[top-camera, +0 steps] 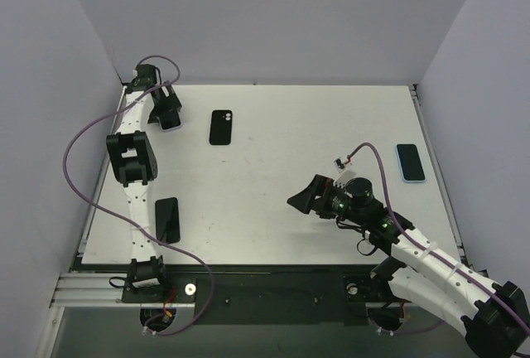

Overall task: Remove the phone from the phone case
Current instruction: Pick up the phone at the center of the board.

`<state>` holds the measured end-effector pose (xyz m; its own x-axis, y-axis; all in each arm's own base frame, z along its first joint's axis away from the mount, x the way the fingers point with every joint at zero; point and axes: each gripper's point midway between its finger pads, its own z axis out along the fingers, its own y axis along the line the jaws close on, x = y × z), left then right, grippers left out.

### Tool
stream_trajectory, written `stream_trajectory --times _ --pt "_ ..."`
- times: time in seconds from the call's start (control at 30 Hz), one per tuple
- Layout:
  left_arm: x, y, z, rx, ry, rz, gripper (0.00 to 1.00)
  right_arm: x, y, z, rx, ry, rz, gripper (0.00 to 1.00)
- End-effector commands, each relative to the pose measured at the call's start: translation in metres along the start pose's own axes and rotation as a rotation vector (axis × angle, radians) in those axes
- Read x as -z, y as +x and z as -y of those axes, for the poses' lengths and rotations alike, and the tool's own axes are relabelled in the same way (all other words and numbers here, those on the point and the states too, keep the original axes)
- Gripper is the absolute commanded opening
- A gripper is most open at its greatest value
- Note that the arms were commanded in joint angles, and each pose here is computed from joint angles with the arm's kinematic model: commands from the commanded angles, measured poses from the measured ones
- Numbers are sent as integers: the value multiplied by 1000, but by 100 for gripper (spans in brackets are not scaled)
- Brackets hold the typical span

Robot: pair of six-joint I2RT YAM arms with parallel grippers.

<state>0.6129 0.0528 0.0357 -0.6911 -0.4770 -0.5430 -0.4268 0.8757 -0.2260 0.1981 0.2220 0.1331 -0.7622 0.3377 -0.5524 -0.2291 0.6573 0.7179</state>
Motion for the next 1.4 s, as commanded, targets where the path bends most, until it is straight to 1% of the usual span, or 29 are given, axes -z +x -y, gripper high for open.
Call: stream_trajectory --times 0.0,0.17,0.23,0.3,0.37,0.4,0.43,0.47,0.5,0.53,0.57,0.63,0.67,0.7,0.73,0.77,0.8,0.83,0.93,1.03,1.07,1.1,1.13,1.17,1.2,1.23,1.3,1.33,1.37 --pt "0 9 2 -76 -126 9 97 3 -7 -2 1 -12 32 85" --pt "-4 20 -7 -211 -219 -3 97 3 -8 -4 0 -21 32 85" --pt "-6 25 -13 -213 -228 -25 97 3 -7 -3 -4 -16 33 85" --pt "-12 32 -22 -194 -229 -58 95 3 -8 -4 -4 -18 37 84" --pt "-17 40 -28 -185 -213 -97 84 4 -8 -3 -9 -15 40 85" --pt "-20 41 -32 -185 -214 -106 77 4 -8 -2 -8 -14 39 85" --pt "-22 46 -33 -205 -206 -123 73 4 -8 -1 -10 -8 42 85" --pt "-22 47 -32 -216 -195 -132 66 4 -7 1 -12 -1 39 85" --pt "-22 48 -30 -238 -179 -139 55 4 -8 1 -13 -1 41 85" --pt "-22 47 -29 -243 -172 -139 49 3 -7 3 -14 6 37 85" --pt "-17 42 -25 -248 -155 -129 30 3 -8 2 -14 8 37 85" --pt "-5 31 -18 -248 -148 -94 2 2 -9 3 -14 17 35 85" --pt "-1 30 -18 -251 -156 -88 0 2 -10 3 -14 27 32 84" --pt "15 14 -11 -251 -150 -35 0 2 -10 5 -11 40 30 84" --pt "18 16 -12 -245 -154 -36 0 3 -12 5 -10 46 30 84" --pt "38 -2 -6 -232 -144 19 0 3 -13 4 -2 48 30 84" --pt "41 0 -8 -197 -157 21 0 5 -15 4 1 54 33 84" --pt "58 -11 -7 -174 -165 59 0 5 -16 4 5 57 39 84" --pt "89 -16 -5 -88 -174 87 0 6 -16 8 2 76 37 84" --pt "105 3 -6 -8 -162 40 0 5 -15 9 -17 81 35 83" --pt "118 12 -4 27 -135 24 0 5 -14 9 -16 80 34 83" --pt "118 15 0 49 -105 37 0 5 -14 9 -11 81 32 83" --pt "127 27 7 95 -30 36 0 6 -15 9 -4 82 32 83" --pt "131 30 12 117 17 48 0 6 -14 12 13 96 28 83" --pt "142 42 19 180 92 39 0 6 -16 11 24 100 31 83" --pt "148 47 23 211 128 32 0 6 -18 12 50 118 35 83" --pt "169 63 38 289 235 -1 0 5 -22 11 92 133 34 83" --pt "185 72 52 340 327 -8 0 3 -23 10 117 138 32 83" --pt "188 92 50 409 336 -52 0 0 -26 4 136 146 35 83"
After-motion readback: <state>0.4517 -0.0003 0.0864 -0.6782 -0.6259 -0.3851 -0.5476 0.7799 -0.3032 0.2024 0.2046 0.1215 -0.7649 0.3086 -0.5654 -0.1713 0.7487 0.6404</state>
